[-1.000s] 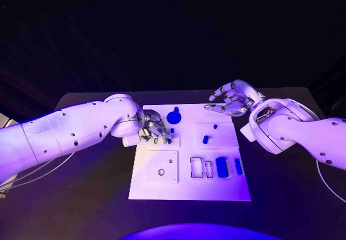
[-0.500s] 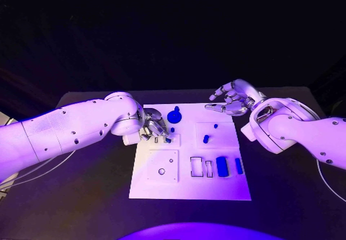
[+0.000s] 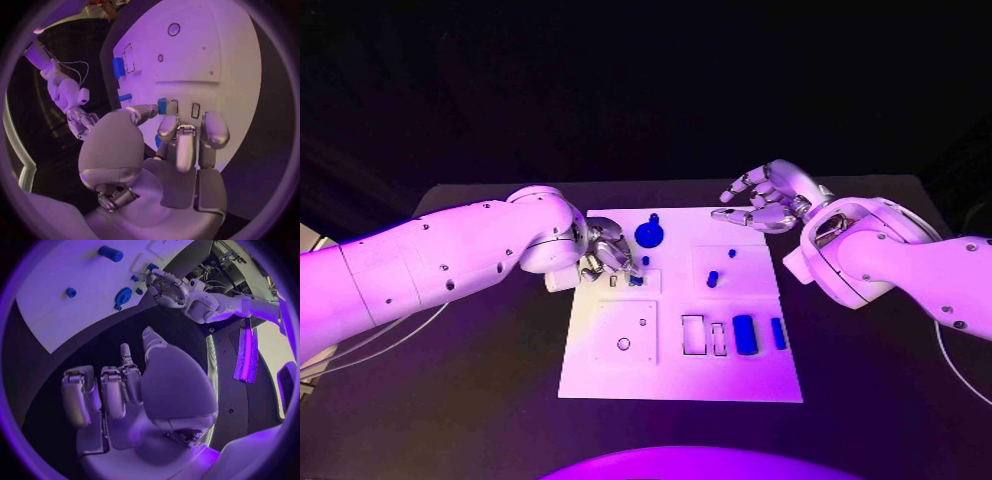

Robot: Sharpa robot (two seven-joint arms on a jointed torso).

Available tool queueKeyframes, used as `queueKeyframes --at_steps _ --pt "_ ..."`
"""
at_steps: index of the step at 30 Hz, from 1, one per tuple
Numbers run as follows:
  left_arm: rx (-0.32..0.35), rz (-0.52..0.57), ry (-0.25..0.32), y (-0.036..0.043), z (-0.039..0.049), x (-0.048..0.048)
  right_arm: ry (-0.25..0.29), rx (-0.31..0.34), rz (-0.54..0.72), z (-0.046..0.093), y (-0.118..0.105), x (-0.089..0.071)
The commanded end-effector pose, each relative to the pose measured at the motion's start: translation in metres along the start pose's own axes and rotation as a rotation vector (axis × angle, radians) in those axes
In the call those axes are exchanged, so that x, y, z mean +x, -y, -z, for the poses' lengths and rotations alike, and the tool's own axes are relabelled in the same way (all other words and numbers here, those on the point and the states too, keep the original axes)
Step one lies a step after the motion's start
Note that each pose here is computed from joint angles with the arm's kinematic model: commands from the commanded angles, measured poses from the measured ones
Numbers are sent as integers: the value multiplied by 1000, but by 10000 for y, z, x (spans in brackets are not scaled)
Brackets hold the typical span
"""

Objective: Assemble the parts on the task board

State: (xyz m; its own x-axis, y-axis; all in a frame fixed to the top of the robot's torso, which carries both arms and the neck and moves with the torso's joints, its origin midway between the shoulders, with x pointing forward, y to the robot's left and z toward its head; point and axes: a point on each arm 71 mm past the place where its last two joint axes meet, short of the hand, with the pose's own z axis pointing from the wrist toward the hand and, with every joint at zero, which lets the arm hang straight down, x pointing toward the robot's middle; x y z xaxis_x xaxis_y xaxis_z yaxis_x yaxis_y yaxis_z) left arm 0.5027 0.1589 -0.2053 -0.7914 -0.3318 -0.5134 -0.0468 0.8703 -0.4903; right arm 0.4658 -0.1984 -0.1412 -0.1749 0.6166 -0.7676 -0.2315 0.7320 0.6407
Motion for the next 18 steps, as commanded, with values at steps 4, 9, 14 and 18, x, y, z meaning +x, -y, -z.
queueKeyframes --at_steps 4,9,14,18 --pt "39 52 43 16 37 -21 -7 -9 7 3 1 5" --pt "39 45 62 -3 76 -21 -6 -8 7 5 6 1" --pt "29 -2 83 -22 98 -27 -4 -7 7 7 12 -3" --pt "14 -47 100 -33 97 -39 -4 -7 7 8 13 -3"
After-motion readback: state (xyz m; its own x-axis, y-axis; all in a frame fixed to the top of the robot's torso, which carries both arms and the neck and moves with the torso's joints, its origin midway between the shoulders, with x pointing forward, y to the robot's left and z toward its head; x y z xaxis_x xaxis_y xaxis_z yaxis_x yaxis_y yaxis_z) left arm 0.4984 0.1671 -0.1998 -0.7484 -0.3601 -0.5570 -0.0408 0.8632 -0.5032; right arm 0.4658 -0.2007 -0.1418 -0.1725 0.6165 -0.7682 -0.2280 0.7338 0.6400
